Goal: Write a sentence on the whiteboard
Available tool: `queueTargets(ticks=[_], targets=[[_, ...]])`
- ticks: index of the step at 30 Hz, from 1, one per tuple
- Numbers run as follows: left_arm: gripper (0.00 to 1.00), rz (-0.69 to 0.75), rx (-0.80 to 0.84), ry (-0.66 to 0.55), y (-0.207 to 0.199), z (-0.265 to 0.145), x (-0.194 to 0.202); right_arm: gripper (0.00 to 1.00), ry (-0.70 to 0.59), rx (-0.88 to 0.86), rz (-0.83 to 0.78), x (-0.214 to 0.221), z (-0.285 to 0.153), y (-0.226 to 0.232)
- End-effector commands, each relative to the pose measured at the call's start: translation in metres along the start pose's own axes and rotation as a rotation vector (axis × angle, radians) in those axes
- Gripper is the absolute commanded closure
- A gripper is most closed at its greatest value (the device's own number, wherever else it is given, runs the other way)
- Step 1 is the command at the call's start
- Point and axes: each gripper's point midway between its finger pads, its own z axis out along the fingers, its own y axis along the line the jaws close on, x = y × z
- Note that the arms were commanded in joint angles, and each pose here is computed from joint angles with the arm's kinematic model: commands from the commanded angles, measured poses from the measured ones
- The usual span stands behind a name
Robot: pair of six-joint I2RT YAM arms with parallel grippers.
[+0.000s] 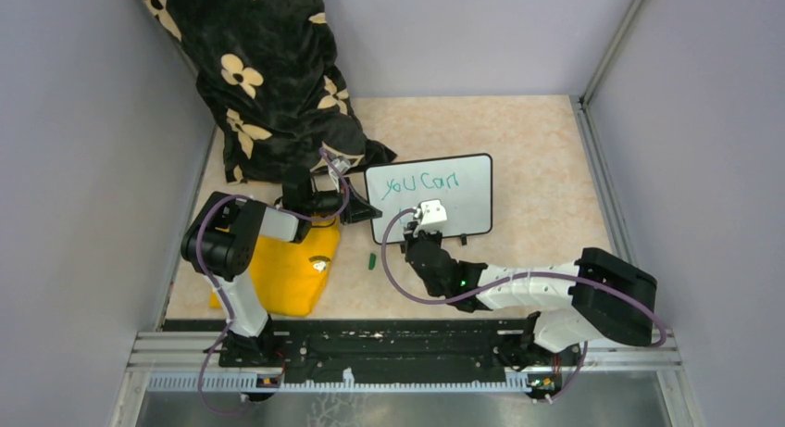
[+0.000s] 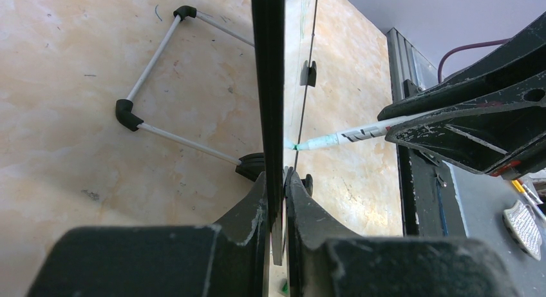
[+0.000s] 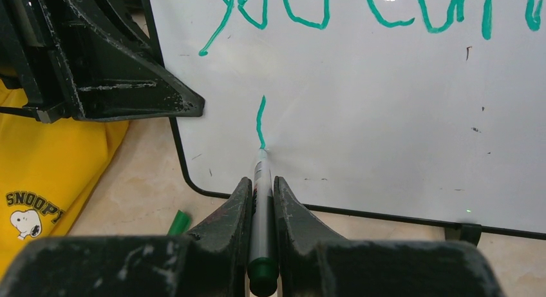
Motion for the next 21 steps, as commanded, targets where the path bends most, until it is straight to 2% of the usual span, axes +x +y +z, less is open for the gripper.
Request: queueTargets(ticks=[1, 14, 21], targets=[[1.00, 0.014, -0.057, 0.026, 0.014, 0.004, 0.014, 1.00, 0.002, 0.003, 0.013, 0.001, -0.003, -0.002], [1.00, 0.014, -0.056, 0.025, 0.013, 0.004, 0.013, 1.00, -0.082, 0.009, -0.005, -0.035, 0.004, 0.010], [1.00, 0.015, -0.054, 0.025, 0.013, 0.004, 0.013, 1.00, -0.089, 0.000, -0.010, -0.039, 0.007, 0.015]])
